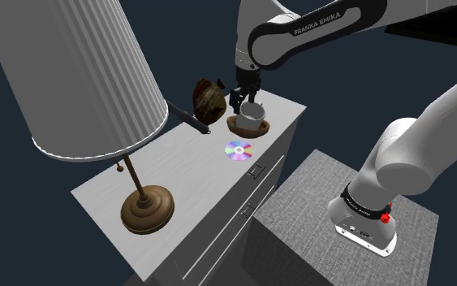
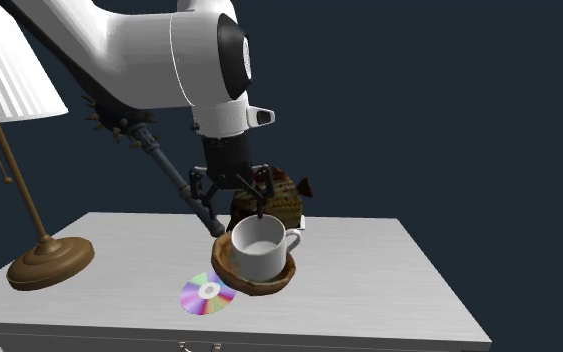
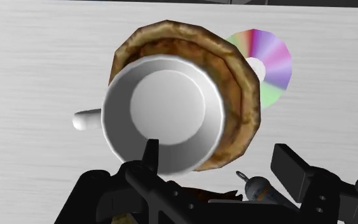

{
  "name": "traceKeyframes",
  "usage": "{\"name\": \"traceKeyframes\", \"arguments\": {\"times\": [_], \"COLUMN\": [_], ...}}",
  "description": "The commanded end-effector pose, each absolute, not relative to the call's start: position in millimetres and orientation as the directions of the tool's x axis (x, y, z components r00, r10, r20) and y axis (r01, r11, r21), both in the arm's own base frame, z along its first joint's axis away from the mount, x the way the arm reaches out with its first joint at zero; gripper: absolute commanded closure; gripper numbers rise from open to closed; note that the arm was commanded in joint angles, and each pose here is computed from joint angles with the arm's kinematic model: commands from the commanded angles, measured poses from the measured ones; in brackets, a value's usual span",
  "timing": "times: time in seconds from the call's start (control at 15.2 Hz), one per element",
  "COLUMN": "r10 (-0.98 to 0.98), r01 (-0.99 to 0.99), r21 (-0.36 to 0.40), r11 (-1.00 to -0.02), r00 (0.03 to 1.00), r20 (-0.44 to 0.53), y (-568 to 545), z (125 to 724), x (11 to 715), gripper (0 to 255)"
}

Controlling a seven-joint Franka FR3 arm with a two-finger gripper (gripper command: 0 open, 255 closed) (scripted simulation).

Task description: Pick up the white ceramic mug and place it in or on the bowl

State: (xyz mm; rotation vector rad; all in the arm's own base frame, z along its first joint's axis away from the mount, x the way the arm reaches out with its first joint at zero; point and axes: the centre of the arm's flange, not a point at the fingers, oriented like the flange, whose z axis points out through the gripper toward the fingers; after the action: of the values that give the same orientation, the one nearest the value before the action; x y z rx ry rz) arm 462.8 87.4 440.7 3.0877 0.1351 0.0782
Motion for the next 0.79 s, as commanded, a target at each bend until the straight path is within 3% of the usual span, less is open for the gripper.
{"name": "traceKeyframes", "arguments": {"times": [0.0,0.26,0.73], "r10": [0.088,0.088,0.088], "r01": [0.086,0.086,0.086], "r21": [0.052,0.052,0.052], "r11": [-0.995,-0.995,-0.995], "r00": [0.995,0.995,0.995], "r20": [0.048,0.048,0.048], "y": [87.4,89.7,89.7], "z": [440.7,490.5,490.5], "x": [462.8,460.1,460.1], "gripper": [0,0,0]}}
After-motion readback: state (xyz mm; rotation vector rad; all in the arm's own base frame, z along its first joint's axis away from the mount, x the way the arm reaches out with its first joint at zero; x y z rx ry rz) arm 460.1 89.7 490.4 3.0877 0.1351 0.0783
